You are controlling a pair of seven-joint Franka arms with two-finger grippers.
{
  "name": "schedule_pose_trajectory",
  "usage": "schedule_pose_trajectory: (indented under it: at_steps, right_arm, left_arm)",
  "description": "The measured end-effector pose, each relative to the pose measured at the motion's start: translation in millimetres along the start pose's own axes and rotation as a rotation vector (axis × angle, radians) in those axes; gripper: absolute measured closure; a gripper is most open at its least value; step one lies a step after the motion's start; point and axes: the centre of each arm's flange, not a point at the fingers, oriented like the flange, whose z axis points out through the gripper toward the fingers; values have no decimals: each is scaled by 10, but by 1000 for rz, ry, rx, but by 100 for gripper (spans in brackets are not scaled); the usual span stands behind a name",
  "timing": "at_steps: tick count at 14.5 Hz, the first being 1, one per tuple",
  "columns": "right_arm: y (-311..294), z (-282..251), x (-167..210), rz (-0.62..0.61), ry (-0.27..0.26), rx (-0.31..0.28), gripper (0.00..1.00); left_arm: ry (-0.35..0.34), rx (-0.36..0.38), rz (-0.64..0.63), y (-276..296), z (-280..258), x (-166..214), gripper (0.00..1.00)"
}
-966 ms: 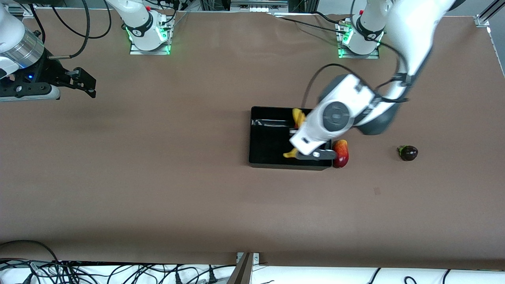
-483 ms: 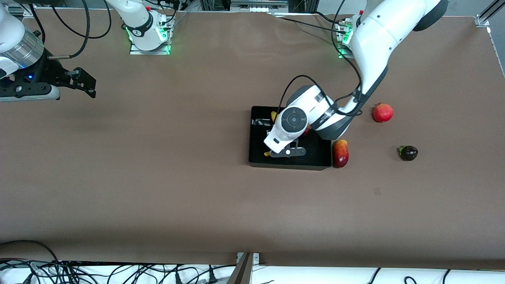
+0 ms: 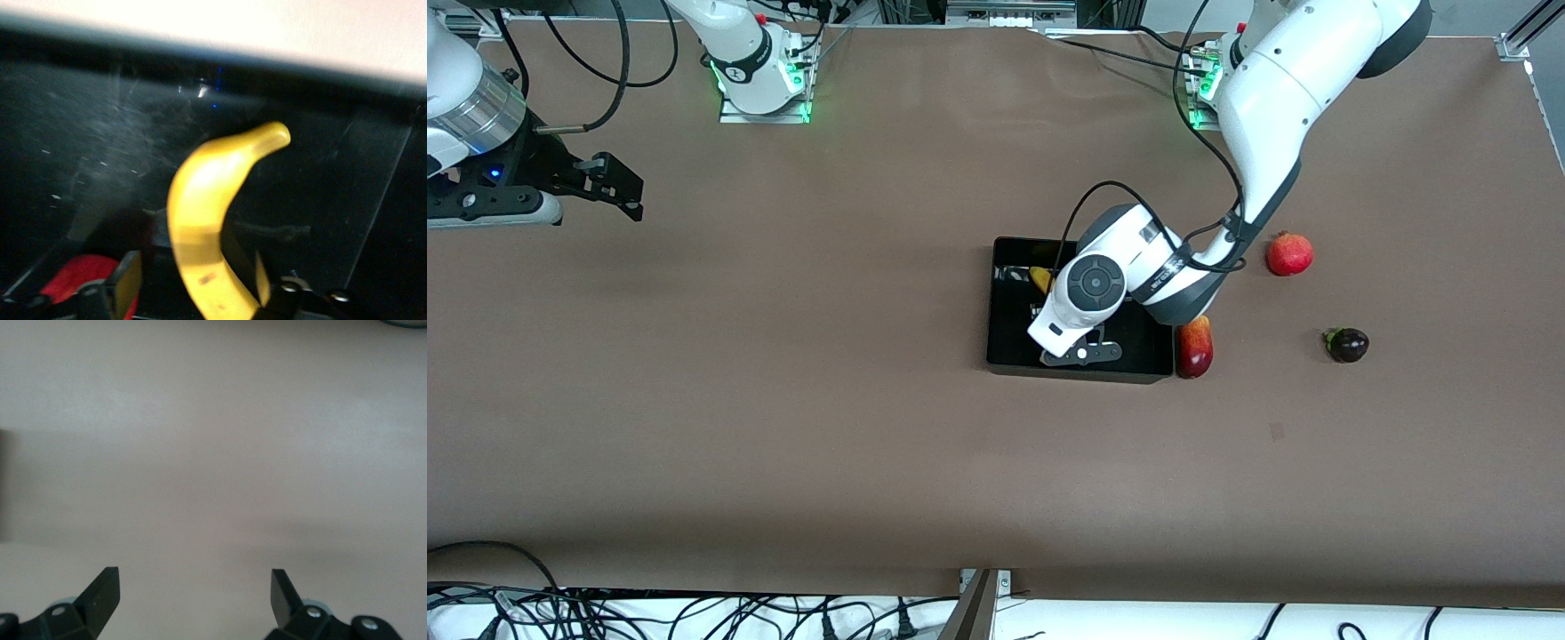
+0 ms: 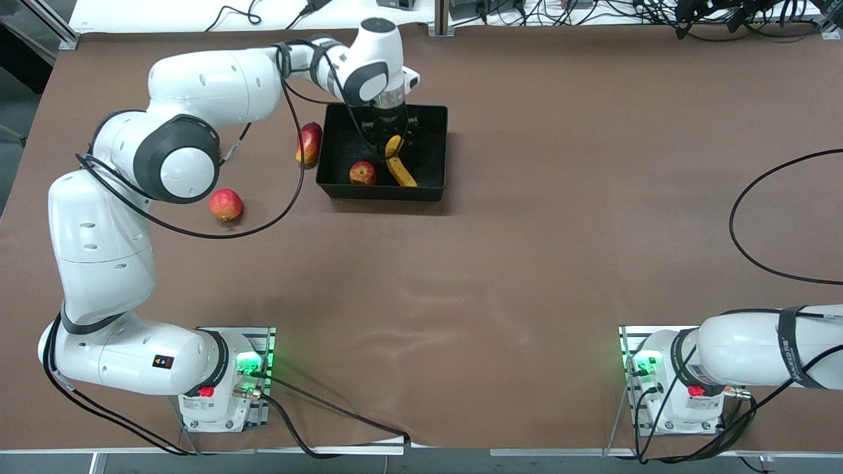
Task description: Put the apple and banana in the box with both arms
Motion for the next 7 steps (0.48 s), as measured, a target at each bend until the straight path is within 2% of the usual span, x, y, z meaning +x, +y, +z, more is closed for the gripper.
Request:
schedule_pose_trajectory:
  at_steps: [2,7]
  right_arm:
    - [0,-1,1,0,0,0,0]
    - [0,-2,4,0,1,0,0]
  left_arm:
    - [15,22,-22,-264,-507,150,0]
    - [35,112,81,-1320,-2066,179,0]
